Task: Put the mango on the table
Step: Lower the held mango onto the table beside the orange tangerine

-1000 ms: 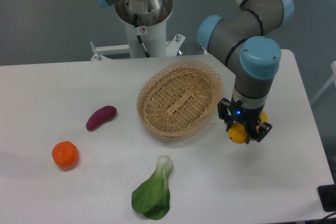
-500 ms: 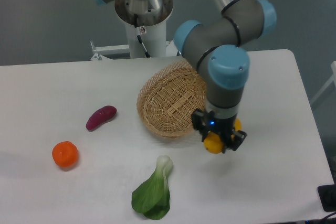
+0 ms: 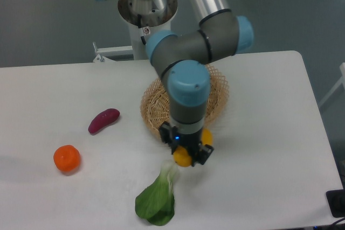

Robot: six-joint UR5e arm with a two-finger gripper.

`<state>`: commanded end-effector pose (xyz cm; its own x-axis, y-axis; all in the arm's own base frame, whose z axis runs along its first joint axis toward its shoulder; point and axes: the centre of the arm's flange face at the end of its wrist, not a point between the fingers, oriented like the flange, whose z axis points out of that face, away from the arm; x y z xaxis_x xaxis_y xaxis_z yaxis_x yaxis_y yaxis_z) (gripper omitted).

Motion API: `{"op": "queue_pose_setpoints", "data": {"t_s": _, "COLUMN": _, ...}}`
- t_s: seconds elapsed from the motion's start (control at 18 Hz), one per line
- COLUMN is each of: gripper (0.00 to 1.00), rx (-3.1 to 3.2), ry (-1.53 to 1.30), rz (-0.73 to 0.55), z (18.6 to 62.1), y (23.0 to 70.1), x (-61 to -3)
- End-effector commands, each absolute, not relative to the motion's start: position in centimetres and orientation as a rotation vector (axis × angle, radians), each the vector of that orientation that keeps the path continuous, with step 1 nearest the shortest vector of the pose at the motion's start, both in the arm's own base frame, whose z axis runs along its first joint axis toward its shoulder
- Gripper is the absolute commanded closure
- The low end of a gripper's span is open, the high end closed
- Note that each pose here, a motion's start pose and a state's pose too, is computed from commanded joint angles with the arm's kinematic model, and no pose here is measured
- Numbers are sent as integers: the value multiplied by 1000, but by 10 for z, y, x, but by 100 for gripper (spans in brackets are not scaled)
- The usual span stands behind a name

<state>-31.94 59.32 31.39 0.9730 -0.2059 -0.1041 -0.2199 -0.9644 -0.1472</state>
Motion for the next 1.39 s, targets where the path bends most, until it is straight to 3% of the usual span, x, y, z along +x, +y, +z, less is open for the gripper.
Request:
{"op": "queue_pose_setpoints", "data": {"t_s": 0.39, "gripper": 61, "rx": -2925, "ry": 383, "rz": 131, "z": 283, "y": 616, "x": -237}}
{"op": "queue_pose_setpoints", "data": {"t_s": 0.94, "gripper": 60, "rx": -2966, "ry": 483, "rz": 48, "z": 241, "y": 629, "x": -183}}
{"op": "queue_pose_setpoints", "data": {"t_s": 1.17, "gripper": 48, "rx": -2976, "ry": 514, "rz": 27, "z": 230, "y": 629, "x": -175}}
{"op": "queue_pose_setpoints", "data": {"t_s": 1.39, "gripper": 47, "rx": -2985, "ry": 522, "rz": 9, "z": 223, "y": 630, "x": -170}}
